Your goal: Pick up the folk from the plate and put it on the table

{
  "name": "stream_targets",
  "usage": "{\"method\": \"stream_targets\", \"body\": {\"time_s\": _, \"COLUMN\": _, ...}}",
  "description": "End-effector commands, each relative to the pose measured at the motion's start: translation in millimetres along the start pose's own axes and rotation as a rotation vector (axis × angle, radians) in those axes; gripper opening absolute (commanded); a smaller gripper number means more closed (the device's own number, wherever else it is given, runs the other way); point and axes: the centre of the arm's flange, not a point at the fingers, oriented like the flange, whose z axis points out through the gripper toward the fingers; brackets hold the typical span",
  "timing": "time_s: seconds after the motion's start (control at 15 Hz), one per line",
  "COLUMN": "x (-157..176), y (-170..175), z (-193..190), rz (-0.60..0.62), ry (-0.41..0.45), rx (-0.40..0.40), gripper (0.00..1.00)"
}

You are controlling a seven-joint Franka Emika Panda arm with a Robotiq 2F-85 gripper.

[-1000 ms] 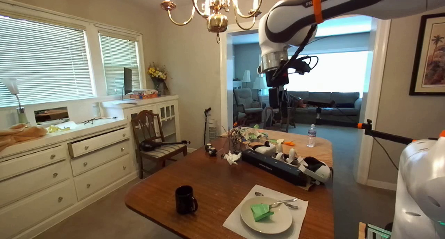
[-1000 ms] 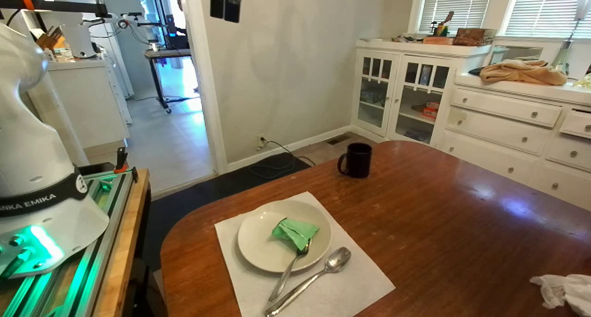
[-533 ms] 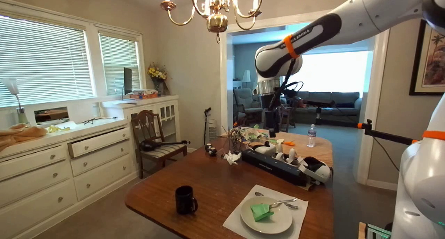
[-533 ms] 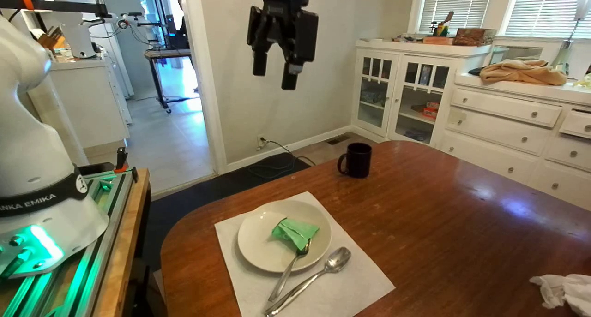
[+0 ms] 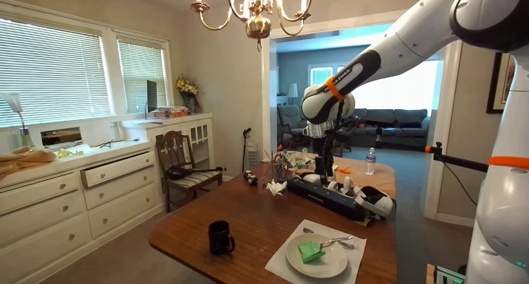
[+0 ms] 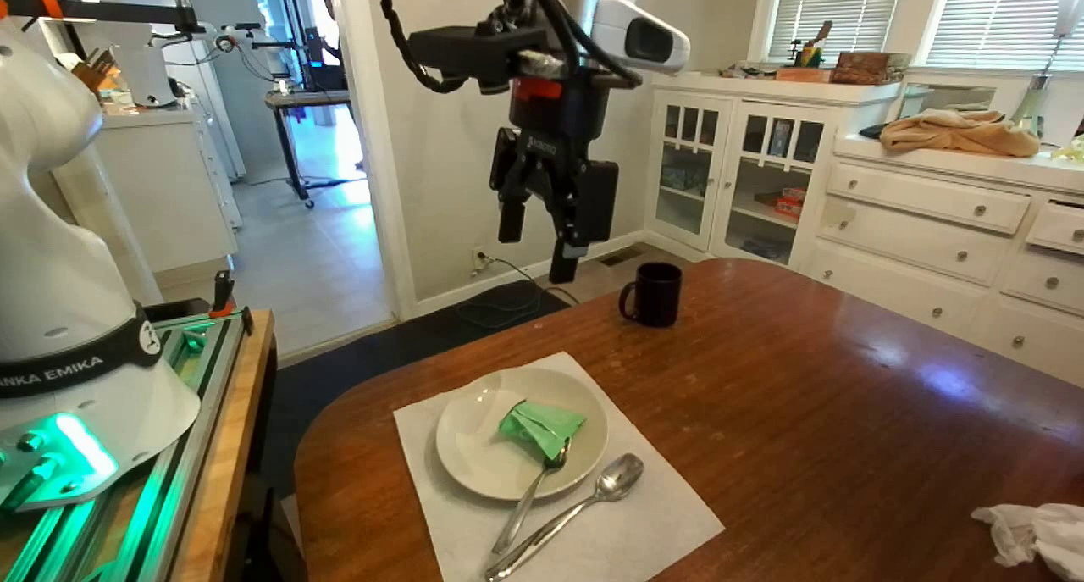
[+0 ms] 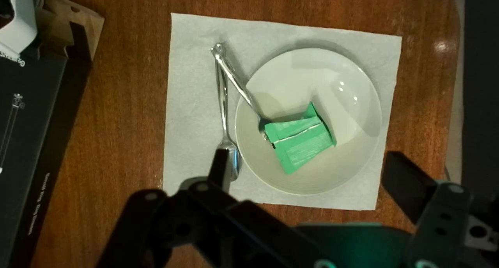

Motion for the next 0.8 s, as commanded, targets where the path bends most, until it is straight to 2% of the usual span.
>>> {"method": "stream_targets", "body": {"time_s": 0.0, "x": 0.0, "y": 1.3, "z": 2.1, "rz": 0.004, "ry": -0.004, "rx": 0.003, "gripper": 1.00}}
{"method": "stream_targets", "body": {"time_s": 0.13, "x": 0.3, "y": 1.6, "z": 1.5, "rz": 0.006, "ry": -0.003, "rx": 0.002, "gripper": 1.00}}
{"method": "stream_targets", "body": {"time_s": 0.2, "x": -1.2, "y": 5.4, "z": 9.1, "rz": -0.052, "ry": 0.010, "rx": 0.014, "gripper": 1.00}}
{"method": "stream_targets", "body": {"time_s": 0.33, "x": -9.0, "y": 15.5, "z": 33.4, "rz": -0.126, "ry": 0.028, "rx": 0.018, "gripper": 1.00}}
{"method": "stream_targets", "body": {"time_s": 0.73, "x": -44.7, "y": 37.8, "z": 110.2, "rz": -0.220, "ry": 0.094, "rx": 0.022, "gripper": 1.00}}
